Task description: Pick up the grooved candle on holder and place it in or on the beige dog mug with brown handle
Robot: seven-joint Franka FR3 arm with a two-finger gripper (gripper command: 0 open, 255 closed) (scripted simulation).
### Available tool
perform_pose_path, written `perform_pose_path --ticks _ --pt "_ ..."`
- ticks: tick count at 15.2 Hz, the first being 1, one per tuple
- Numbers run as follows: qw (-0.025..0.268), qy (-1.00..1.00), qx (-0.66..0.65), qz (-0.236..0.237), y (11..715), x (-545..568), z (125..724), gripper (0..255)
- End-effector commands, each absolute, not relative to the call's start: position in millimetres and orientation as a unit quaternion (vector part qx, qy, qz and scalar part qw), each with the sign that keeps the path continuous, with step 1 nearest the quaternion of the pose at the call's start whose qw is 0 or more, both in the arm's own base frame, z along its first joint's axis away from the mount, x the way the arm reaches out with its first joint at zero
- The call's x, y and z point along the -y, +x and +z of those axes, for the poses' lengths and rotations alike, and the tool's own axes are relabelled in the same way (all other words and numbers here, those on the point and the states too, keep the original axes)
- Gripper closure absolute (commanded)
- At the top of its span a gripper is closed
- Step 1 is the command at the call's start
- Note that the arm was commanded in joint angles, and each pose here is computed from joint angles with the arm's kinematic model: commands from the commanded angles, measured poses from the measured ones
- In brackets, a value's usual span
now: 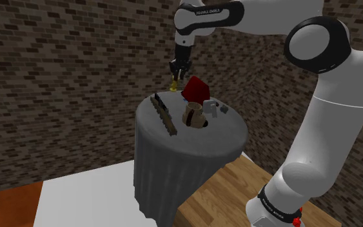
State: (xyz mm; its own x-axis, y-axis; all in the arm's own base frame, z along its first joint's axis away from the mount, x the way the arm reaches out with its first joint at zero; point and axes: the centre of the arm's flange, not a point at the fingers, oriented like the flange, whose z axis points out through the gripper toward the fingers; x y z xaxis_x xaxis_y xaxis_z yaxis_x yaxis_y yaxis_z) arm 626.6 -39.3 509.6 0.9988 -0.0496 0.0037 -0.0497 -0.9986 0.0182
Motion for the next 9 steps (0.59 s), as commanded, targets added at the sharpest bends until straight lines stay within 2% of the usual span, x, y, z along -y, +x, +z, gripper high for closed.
perform_pose_path --ticks 1,6,9 --pt "0.009 1.000 0.025 0.001 626.1 39.1 519.7 255" --pt "0.009 1.000 0.025 0.001 626.1 39.1 543.4 255" --pt "0.009 1.000 0.025 0.001 588.1 48.3 549.7 255"
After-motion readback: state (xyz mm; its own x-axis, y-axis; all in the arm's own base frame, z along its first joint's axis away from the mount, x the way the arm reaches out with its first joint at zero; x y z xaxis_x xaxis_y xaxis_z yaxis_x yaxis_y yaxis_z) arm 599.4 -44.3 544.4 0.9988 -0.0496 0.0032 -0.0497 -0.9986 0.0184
